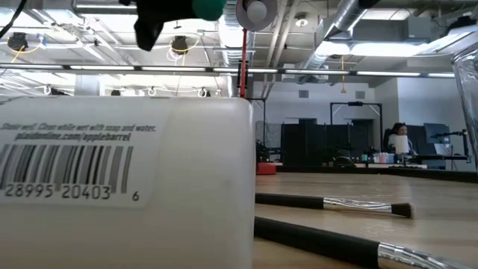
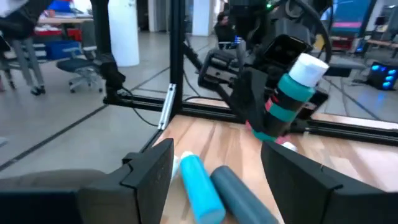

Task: Pick & Place Paint Supplies
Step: Put the dark green pain bottle into the transparent bin

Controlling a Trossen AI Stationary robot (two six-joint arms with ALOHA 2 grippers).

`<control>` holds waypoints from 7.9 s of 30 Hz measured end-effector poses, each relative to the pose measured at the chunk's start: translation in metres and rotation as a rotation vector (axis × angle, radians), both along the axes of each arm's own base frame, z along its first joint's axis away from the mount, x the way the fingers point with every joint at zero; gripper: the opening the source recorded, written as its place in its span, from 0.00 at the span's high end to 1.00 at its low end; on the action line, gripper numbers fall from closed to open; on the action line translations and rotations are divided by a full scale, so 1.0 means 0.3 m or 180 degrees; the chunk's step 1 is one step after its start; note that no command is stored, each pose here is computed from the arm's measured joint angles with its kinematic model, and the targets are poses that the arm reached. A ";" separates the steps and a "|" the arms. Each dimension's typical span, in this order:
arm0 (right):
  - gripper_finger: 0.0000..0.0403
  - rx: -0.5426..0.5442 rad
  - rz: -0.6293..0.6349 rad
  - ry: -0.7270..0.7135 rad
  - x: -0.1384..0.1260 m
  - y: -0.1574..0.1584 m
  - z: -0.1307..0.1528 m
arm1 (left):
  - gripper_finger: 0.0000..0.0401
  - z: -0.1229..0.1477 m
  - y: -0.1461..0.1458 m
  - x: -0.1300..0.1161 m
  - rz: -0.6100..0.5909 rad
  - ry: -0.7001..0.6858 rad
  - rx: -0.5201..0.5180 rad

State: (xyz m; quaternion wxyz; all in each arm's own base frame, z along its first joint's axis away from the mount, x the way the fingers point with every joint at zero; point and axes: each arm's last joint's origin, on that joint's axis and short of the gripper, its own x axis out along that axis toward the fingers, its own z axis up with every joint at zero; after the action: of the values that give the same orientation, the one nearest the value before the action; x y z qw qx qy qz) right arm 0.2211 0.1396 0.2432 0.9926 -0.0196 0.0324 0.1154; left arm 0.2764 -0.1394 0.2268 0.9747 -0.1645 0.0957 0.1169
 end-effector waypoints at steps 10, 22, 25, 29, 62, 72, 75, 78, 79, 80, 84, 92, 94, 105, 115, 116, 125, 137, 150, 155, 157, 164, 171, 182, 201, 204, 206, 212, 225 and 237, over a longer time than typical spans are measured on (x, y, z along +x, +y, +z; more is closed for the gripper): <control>0.42 0.0474 0.0343 -0.0183 0.082 -0.036 0.021 | 0.83 -0.090 -0.048 0.094 -0.0187 -0.0254 0.0321; 0.42 0.0519 0.0182 -0.0062 0.204 -0.028 -0.012 | 0.83 -0.078 -0.100 0.164 -0.0406 -0.0345 0.0425; 0.42 0.0512 0.0184 -0.0051 0.220 -0.019 -0.014 | 0.83 -0.081 -0.101 0.165 -0.0433 -0.0337 0.0420; 0.42 0.0513 0.0188 -0.0053 0.223 -0.018 -0.013 | 0.83 -0.081 -0.102 0.165 -0.0488 -0.0338 0.0390; 0.42 0.0691 0.0025 -0.0194 0.252 -0.067 -0.004 | 0.83 -0.082 -0.088 0.170 -0.0332 -0.0330 0.0415; 0.47 0.0521 -0.0045 0.0174 0.280 -0.069 -0.005 | 0.83 -0.100 -0.088 0.167 -0.0379 -0.0189 0.0254; 0.51 0.0441 -0.0018 0.0341 0.283 -0.052 -0.001 | 0.83 -0.110 -0.086 0.165 -0.0379 -0.0105 0.0218; 0.54 0.0303 -0.0043 0.0683 0.293 -0.046 0.004 | 0.83 -0.114 -0.087 0.164 -0.0380 -0.0067 0.0214; 0.55 0.0259 -0.0051 0.0805 0.295 -0.043 0.007 | 0.83 -0.115 -0.087 0.164 -0.0377 -0.0055 0.0219; 0.56 0.0222 -0.0049 0.0921 0.295 -0.039 0.010 | 0.83 -0.115 -0.087 0.164 -0.0377 -0.0056 0.0202; 0.57 0.0129 -0.0066 0.1136 0.295 -0.036 0.015 | 0.83 -0.116 -0.086 0.164 -0.0375 -0.0052 0.0169; 0.56 0.0099 0.0018 0.0980 0.288 -0.018 0.036 | 0.83 -0.120 -0.090 0.163 -0.0481 -0.0016 0.0141; 0.56 0.0121 0.0024 0.0916 0.290 -0.018 0.042 | 0.83 -0.122 -0.090 0.163 -0.0482 0.0004 0.0138; 0.54 0.0159 -0.0026 0.1000 0.294 -0.033 0.035 | 0.83 -0.126 -0.089 0.162 -0.0467 0.0039 0.0107; 0.59 0.0183 0.0033 0.1039 0.293 -0.032 0.033 | 0.83 -0.128 -0.089 0.161 -0.0460 0.0050 0.0121; 0.60 0.0184 0.0032 0.1039 0.293 -0.032 0.033 | 0.83 -0.127 -0.089 0.161 -0.0461 0.0049 0.0120; 0.66 0.0168 0.0035 0.1053 0.295 -0.030 0.027 | 0.82 -0.130 -0.089 0.161 -0.0461 0.0065 0.0124; 0.68 0.0146 0.0046 0.1108 0.293 -0.027 0.020 | 0.59 -0.112 -0.096 0.148 -0.0493 0.0079 0.0136; 0.68 0.0241 0.0179 0.1179 0.247 0.024 0.039 | 0.35 -0.006 -0.093 0.036 -0.0427 0.0414 0.0324; 0.67 0.0273 0.0083 0.1192 0.185 0.078 0.065 | 0.36 0.001 -0.071 0.004 -0.0102 0.0571 0.0414; 0.66 0.0269 0.0008 0.1211 0.151 0.104 0.074 | 0.37 -0.002 -0.065 0.006 -0.0075 0.0596 0.0404; 0.67 0.0250 -0.0024 0.1091 0.028 0.230 0.106 | 0.37 -0.012 -0.060 0.014 0.0000 0.0591 0.0335; 0.67 0.0099 -0.0043 0.1045 -0.082 0.345 0.148 | 0.37 -0.010 -0.057 0.016 0.0055 0.0553 0.0269; 0.67 0.0005 -0.0213 0.0895 -0.184 0.465 0.096 | 0.37 -0.092 -0.084 0.048 0.0080 0.0621 0.0037; 0.67 -0.0018 -0.0506 0.1383 -0.227 0.554 -0.041 | 0.38 -0.119 -0.155 0.062 -0.0209 0.0379 -0.0194; 0.67 -0.0068 -0.0508 0.1369 -0.238 0.560 -0.028 | 0.38 -0.119 -0.155 0.063 -0.0219 0.0378 -0.0163; 0.67 -0.0100 -0.0515 0.1383 -0.239 0.557 -0.030 | 0.38 -0.118 -0.155 0.063 -0.0225 0.0380 -0.0135; 0.66 -0.0179 -0.0685 0.1472 -0.210 0.550 -0.075 | 0.39 -0.118 -0.151 0.066 -0.0205 0.0376 -0.0116; 0.66 -0.0183 -0.0930 0.1742 -0.217 0.558 -0.179 | 0.39 -0.116 -0.151 0.066 -0.0208 0.0360 -0.0127; 0.66 -0.0150 -0.1019 0.1744 -0.217 0.570 -0.218 | 0.39 -0.117 -0.151 0.066 -0.0209 0.0365 -0.0125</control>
State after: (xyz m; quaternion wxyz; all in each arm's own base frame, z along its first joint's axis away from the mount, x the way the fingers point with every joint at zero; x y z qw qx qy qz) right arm 0.1561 0.3106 0.1779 0.9518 -0.0054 0.3038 -0.0422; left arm 0.2962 -0.1847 0.1917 0.9676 -0.1733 0.1590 0.0921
